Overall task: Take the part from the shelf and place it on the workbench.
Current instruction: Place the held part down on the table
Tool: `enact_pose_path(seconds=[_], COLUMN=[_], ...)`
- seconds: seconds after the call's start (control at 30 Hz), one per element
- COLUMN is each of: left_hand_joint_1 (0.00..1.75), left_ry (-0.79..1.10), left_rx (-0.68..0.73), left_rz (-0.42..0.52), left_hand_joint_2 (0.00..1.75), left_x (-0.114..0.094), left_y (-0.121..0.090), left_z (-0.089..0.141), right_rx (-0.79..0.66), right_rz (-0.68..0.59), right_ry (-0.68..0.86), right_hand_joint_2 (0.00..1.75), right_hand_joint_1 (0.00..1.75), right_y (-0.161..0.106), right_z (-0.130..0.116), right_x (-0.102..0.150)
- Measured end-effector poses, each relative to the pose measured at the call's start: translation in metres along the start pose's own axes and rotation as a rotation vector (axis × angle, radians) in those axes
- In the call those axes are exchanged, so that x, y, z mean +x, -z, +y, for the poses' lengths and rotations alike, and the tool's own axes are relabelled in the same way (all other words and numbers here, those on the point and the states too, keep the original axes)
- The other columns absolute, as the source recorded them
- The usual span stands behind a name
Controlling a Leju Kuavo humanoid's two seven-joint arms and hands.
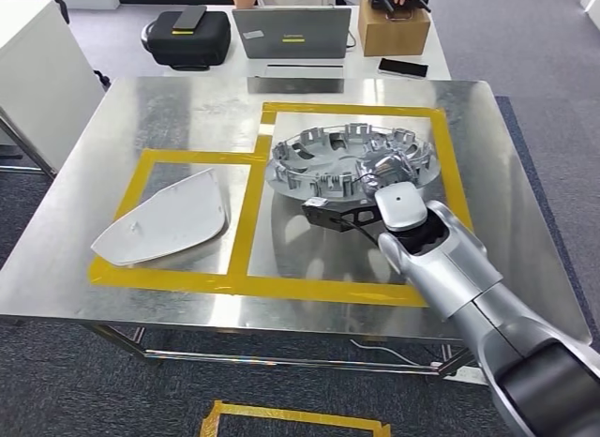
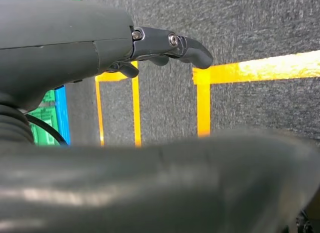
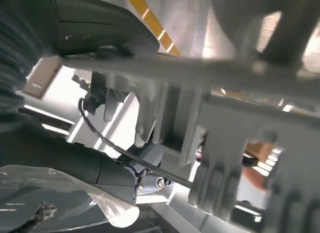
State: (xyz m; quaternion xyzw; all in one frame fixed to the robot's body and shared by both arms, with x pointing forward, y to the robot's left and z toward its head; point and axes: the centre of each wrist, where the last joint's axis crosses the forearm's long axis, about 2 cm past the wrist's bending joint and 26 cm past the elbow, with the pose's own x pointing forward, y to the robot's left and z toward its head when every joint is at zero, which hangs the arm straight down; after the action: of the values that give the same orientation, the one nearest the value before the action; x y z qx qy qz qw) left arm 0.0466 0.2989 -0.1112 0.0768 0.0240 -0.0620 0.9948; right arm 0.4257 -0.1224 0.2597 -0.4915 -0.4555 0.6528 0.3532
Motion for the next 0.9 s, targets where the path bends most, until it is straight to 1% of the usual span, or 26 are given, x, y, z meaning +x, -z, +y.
enact_pose_path(seconds=[0.2, 0.4, 0.53, 0.8, 0.9], left_hand_joint_1=[0.0, 0.0, 0.0, 0.0, 0.0], left_ry=[-0.037, -0.067, -0.072, -0.088, -0.103], left_rx=[-0.02, -0.042, -0.049, -0.061, -0.07], left_rz=[0.011, 0.016, 0.017, 0.014, 0.014], left_hand_joint_2=[0.0, 0.0, 0.0, 0.0, 0.0], left_x=[-0.003, -0.004, -0.005, -0.006, -0.006], left_y=[0.0, -0.001, -0.001, -0.001, -0.001], left_z=[-0.005, -0.009, -0.012, -0.014, -0.016], right_rx=[-0.024, -0.064, -0.098, -0.144, -0.177], right_rz=[-0.105, -0.219, -0.26, -0.295, -0.301], right_ry=[-0.06, -0.106, -0.132, -0.173, -0.194], right_hand_joint_2=[1.75, 1.75, 1.75, 1.75, 0.44], right_hand_joint_1=[0.0, 0.0, 0.0, 0.0, 0.0], right_y=[-0.008, -0.022, -0.03, -0.038, -0.045], right_z=[-0.038, -0.065, -0.074, -0.081, -0.084], right_x=[0.015, 0.034, 0.042, 0.047, 0.049])
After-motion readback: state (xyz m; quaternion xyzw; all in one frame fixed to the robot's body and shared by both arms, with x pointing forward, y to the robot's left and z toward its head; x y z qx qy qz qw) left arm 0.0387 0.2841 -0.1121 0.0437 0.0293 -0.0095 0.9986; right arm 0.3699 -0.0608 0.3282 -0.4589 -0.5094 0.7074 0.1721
